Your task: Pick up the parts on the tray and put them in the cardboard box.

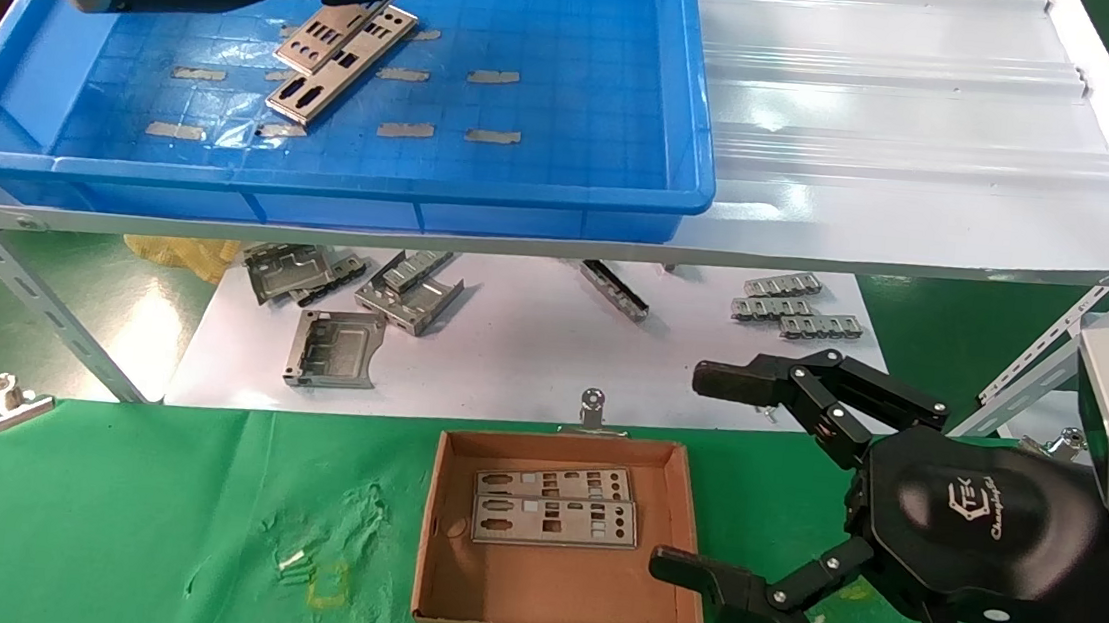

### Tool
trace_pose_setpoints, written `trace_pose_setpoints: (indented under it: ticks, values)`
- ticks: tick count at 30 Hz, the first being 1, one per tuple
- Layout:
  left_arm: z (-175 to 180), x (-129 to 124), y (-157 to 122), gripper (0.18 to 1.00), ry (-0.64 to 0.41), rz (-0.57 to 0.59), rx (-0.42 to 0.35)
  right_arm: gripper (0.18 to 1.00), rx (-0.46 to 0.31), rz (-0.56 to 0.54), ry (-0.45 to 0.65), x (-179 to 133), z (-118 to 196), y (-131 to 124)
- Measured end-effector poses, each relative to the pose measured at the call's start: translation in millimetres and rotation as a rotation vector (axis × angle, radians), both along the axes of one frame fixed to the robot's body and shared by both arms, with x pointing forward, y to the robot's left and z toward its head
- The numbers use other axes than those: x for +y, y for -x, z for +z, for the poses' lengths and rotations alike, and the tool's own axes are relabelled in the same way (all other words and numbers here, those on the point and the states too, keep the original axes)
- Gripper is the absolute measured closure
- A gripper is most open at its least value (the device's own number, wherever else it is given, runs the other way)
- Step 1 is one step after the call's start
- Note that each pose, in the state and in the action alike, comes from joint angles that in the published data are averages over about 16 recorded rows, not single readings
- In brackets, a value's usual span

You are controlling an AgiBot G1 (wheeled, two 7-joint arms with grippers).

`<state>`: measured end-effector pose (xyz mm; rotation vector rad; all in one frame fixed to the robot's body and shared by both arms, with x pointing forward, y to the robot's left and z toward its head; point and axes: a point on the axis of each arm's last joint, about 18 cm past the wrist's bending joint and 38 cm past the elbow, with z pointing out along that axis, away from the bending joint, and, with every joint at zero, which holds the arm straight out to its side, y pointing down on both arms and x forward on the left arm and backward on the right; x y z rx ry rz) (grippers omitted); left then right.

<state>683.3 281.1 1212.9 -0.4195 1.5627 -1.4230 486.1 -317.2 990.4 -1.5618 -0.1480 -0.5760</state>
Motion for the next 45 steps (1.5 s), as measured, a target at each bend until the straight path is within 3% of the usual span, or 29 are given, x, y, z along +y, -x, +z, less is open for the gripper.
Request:
trace_pose_setpoints:
  ticks: [15,28,36,45]
  values:
    - [-18.8,-12.3,53.5,0.730,-0.118,-0.328,-0.030,0.179,0.000,0.000,0.000,0.0,0.0,0.0]
    - [-88.1,-35.5,82.9,0.730,-0.325,-0.576,-0.054,0.179,0.000,0.000,0.000,0.0,0.0,0.0]
    - [-165.7,-66.7,72.1,0.731,-0.482,-0.617,-0.009,0.179,0.000,0.000,0.000,0.0,0.0,0.0]
    - [-244.7,-108.5,26.2,0.731,-0.611,-0.548,0.008,0.179,0.000,0.000,0.000,0.0,0.0,0.0]
